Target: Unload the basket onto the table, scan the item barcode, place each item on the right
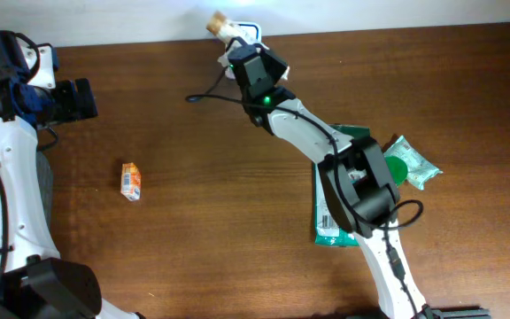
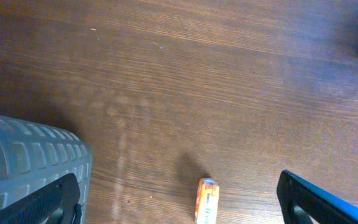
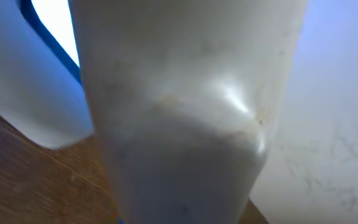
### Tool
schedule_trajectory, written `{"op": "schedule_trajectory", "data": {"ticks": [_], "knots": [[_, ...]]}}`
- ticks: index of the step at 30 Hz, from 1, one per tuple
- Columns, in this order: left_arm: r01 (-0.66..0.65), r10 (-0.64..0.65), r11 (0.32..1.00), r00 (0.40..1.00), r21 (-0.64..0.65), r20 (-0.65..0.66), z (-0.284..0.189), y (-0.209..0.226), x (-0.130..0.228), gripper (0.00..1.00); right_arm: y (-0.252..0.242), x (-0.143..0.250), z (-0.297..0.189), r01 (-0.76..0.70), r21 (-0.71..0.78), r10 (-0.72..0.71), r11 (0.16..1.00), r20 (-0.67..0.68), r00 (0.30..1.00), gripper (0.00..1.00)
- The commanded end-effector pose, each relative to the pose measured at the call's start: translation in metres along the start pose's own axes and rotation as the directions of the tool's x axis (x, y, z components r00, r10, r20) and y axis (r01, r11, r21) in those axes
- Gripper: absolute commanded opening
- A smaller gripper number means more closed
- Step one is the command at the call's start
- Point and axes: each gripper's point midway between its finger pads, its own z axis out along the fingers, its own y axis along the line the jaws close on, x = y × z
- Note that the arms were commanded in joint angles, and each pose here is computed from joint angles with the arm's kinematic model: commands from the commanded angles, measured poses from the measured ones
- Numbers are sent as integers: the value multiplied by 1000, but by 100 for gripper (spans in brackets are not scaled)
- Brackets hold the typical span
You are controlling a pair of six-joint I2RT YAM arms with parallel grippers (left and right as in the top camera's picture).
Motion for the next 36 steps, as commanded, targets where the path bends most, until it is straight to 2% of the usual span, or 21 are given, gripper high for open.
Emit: {"op": "schedule_trajectory", "data": {"ticks": [1,8,11,13,15,16,18,19,21,23,24,25,26,28,30,34,36], "knots": [[16,-16,1000,1000,-8,1,1,3,-1,99,-30,11,9,-25,76,28,997,-39,999,4],[16,-16,1000,1000,-8,1,1,3,-1,99,-26,14,12,-20,71,23,997,-45,999,4],[16,-16,1000,1000,-8,1,1,3,-1,99,-27,12,6,-66,36,67,997,-40,997,4],[16,-16,1000,1000,-8,1,1,3,-1,99,-38,2,-10,-140,-23,140,990,-12,990,4],[16,-16,1000,1000,-8,1,1,3,-1,99,-61,-13,-40,-289,-96,292,952,18,956,4],[16,-16,1000,1000,-8,1,1,3,-1,99,-70,-19,-54,-376,-156,385,913,27,923,4],[16,-16,1000,1000,-8,1,1,3,-1,99,-90,-24,-99,-551,-319,572,771,-32,820,4],[16,-16,1000,1000,-8,1,1,3,-1,99,-99,-15,-129,-607,-372,616,702,-112,780,4],[16,-16,1000,1000,-8,1,1,3,-1,99,-104,9,-182,-645,-427,605,634,-245,757,4],[16,-16,1000,1000,-8,1,1,3,-1,99,-97,49,-223,-631,-456,502,628,-383,776,4],[16,-16,1000,1000,-8,1,1,3,-1,99,-87,82,-236,-671,-415,446,615,-519,729,4],[16,-16,1000,1000,-8,1,1,3,-1,99,-72,118,-241,-714,-359,384,601,-653,652,4],[16,-16,1000,1000,-8,1,1,3,-1,99,-63,133,-241,-735,-336,359,589,-707,610,4],[16,-16,1000,1000,-8,1,1,3,-1,99,-38,178,-239,-782,-240,309,575,-822,479,4],[16,-16,1000,1000,-8,1,1,3,-1,99,-10,215,-237,-805,-185,254,563,-889,382,4],[16,-16,1000,1000,-8,1,1,3,-1,99,39,266,-243,-800,-164,155,578,-940,305,6],[16,-16,1000,1000,-8,1,1,3,-1,99,45,272,-245,-797,-163,142,581,-944,297,20]]}}
